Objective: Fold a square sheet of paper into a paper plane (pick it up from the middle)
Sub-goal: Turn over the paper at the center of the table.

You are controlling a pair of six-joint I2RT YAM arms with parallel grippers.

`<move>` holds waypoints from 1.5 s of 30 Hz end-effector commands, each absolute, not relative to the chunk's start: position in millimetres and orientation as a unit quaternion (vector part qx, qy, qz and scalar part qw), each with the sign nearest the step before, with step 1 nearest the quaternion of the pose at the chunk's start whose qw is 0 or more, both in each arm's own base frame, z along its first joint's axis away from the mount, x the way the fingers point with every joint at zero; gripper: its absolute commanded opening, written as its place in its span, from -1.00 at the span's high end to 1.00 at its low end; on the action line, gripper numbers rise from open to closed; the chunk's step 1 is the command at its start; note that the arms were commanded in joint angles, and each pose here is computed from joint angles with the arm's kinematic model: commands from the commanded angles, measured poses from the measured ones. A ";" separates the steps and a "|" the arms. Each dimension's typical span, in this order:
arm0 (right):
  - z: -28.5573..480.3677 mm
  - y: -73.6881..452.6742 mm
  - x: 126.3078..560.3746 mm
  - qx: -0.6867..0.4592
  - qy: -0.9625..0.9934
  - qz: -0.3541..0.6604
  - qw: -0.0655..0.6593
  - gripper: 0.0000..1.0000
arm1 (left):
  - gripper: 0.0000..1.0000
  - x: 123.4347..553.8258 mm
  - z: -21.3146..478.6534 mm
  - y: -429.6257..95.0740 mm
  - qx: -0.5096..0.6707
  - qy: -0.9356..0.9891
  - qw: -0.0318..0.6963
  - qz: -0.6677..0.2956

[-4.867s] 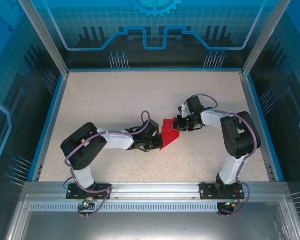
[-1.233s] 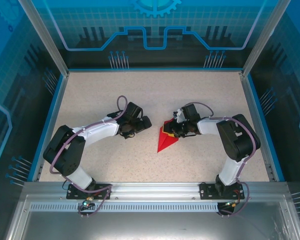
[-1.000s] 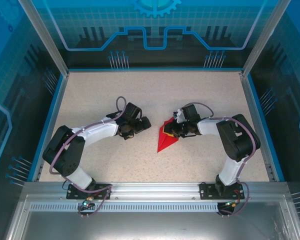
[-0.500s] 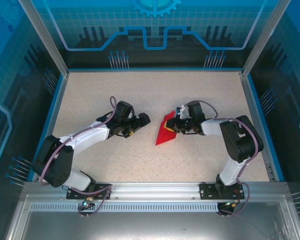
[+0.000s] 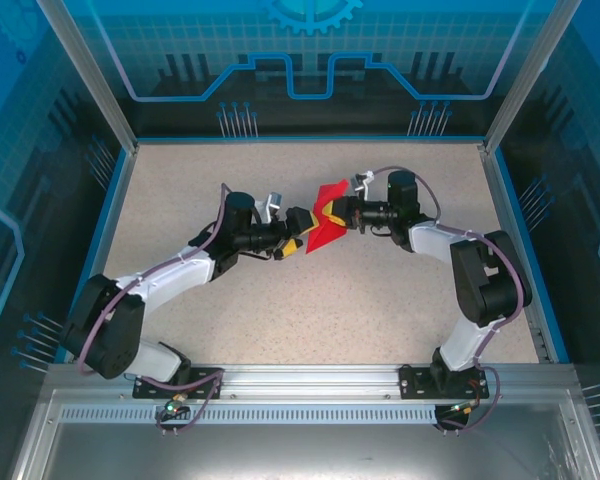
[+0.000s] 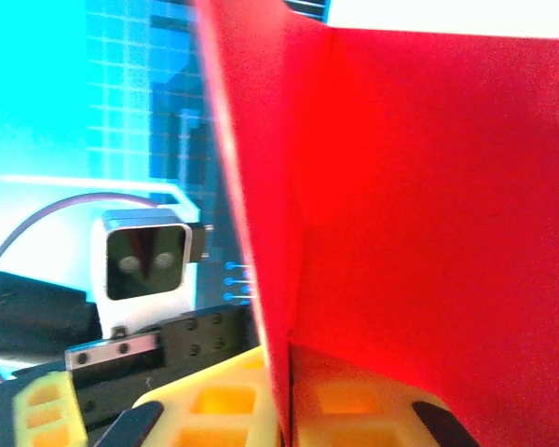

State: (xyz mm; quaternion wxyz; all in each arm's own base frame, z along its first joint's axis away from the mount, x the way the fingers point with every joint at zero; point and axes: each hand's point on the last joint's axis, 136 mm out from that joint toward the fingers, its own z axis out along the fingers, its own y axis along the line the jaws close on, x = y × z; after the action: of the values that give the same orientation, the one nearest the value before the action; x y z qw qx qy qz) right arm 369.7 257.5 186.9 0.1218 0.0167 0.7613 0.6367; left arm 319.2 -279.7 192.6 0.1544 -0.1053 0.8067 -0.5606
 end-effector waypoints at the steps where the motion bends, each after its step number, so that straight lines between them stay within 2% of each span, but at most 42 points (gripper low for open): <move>1: 223.8 263.0 363.1 -0.018 0.732 0.672 0.111 0.79 | -0.97 316.8 204.7 -292.6 -0.088 0.774 0.125 -0.614; 6: 232.3 271.3 356.8 -0.033 0.728 0.678 0.096 0.77 | -0.86 324.2 211.6 -300.5 -0.086 0.755 0.119 -0.639; 10: 233.1 273.7 355.0 -0.036 0.728 0.679 0.089 0.76 | -0.57 326.8 212.9 -300.4 -0.084 0.752 0.126 -0.642; 13: 228.3 275.0 352.6 -0.038 0.732 0.675 0.079 0.76 | -0.22 327.9 217.3 -300.3 -0.081 0.748 0.134 -0.645; 16: 224.1 274.5 351.1 -0.038 0.735 0.674 0.071 0.76 | 0.02 328.9 218.5 -298.5 -0.078 0.749 0.146 -0.641; 26: 213.0 273.6 344.8 -0.036 0.745 0.664 0.053 0.71 | 0.59 330.5 208.2 -293.6 -0.079 0.764 0.165 -0.619; 29: 211.6 272.6 343.6 -0.034 0.748 0.661 0.051 0.57 | 0.75 330.9 206.7 -292.6 -0.079 0.767 0.168 -0.615; 32: 207.3 262.7 344.4 -0.023 0.764 0.642 0.061 0.24 | 0.80 329.7 201.5 -289.1 -0.081 0.780 0.172 -0.597; 34: 197.8 247.0 345.9 -0.002 0.791 0.606 0.081 0.04 | 0.80 326.0 191.6 -282.3 -0.082 0.803 0.173 -0.565; 38: 182.4 215.7 345.1 0.017 0.855 0.501 0.133 -0.15 | 0.80 315.7 170.2 -255.8 -0.074 0.875 0.185 -0.441; 45: 165.8 174.0 336.9 0.044 0.907 0.368 0.200 -0.50 | 0.76 301.3 161.3 -186.9 -0.029 0.969 0.218 -0.110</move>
State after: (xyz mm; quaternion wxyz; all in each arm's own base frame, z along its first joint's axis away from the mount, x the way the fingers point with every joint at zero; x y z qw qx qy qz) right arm 345.1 201.4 195.2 0.1937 0.0270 0.8664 0.4594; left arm 328.5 -244.2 190.4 0.2369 -0.0696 0.9132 -0.3243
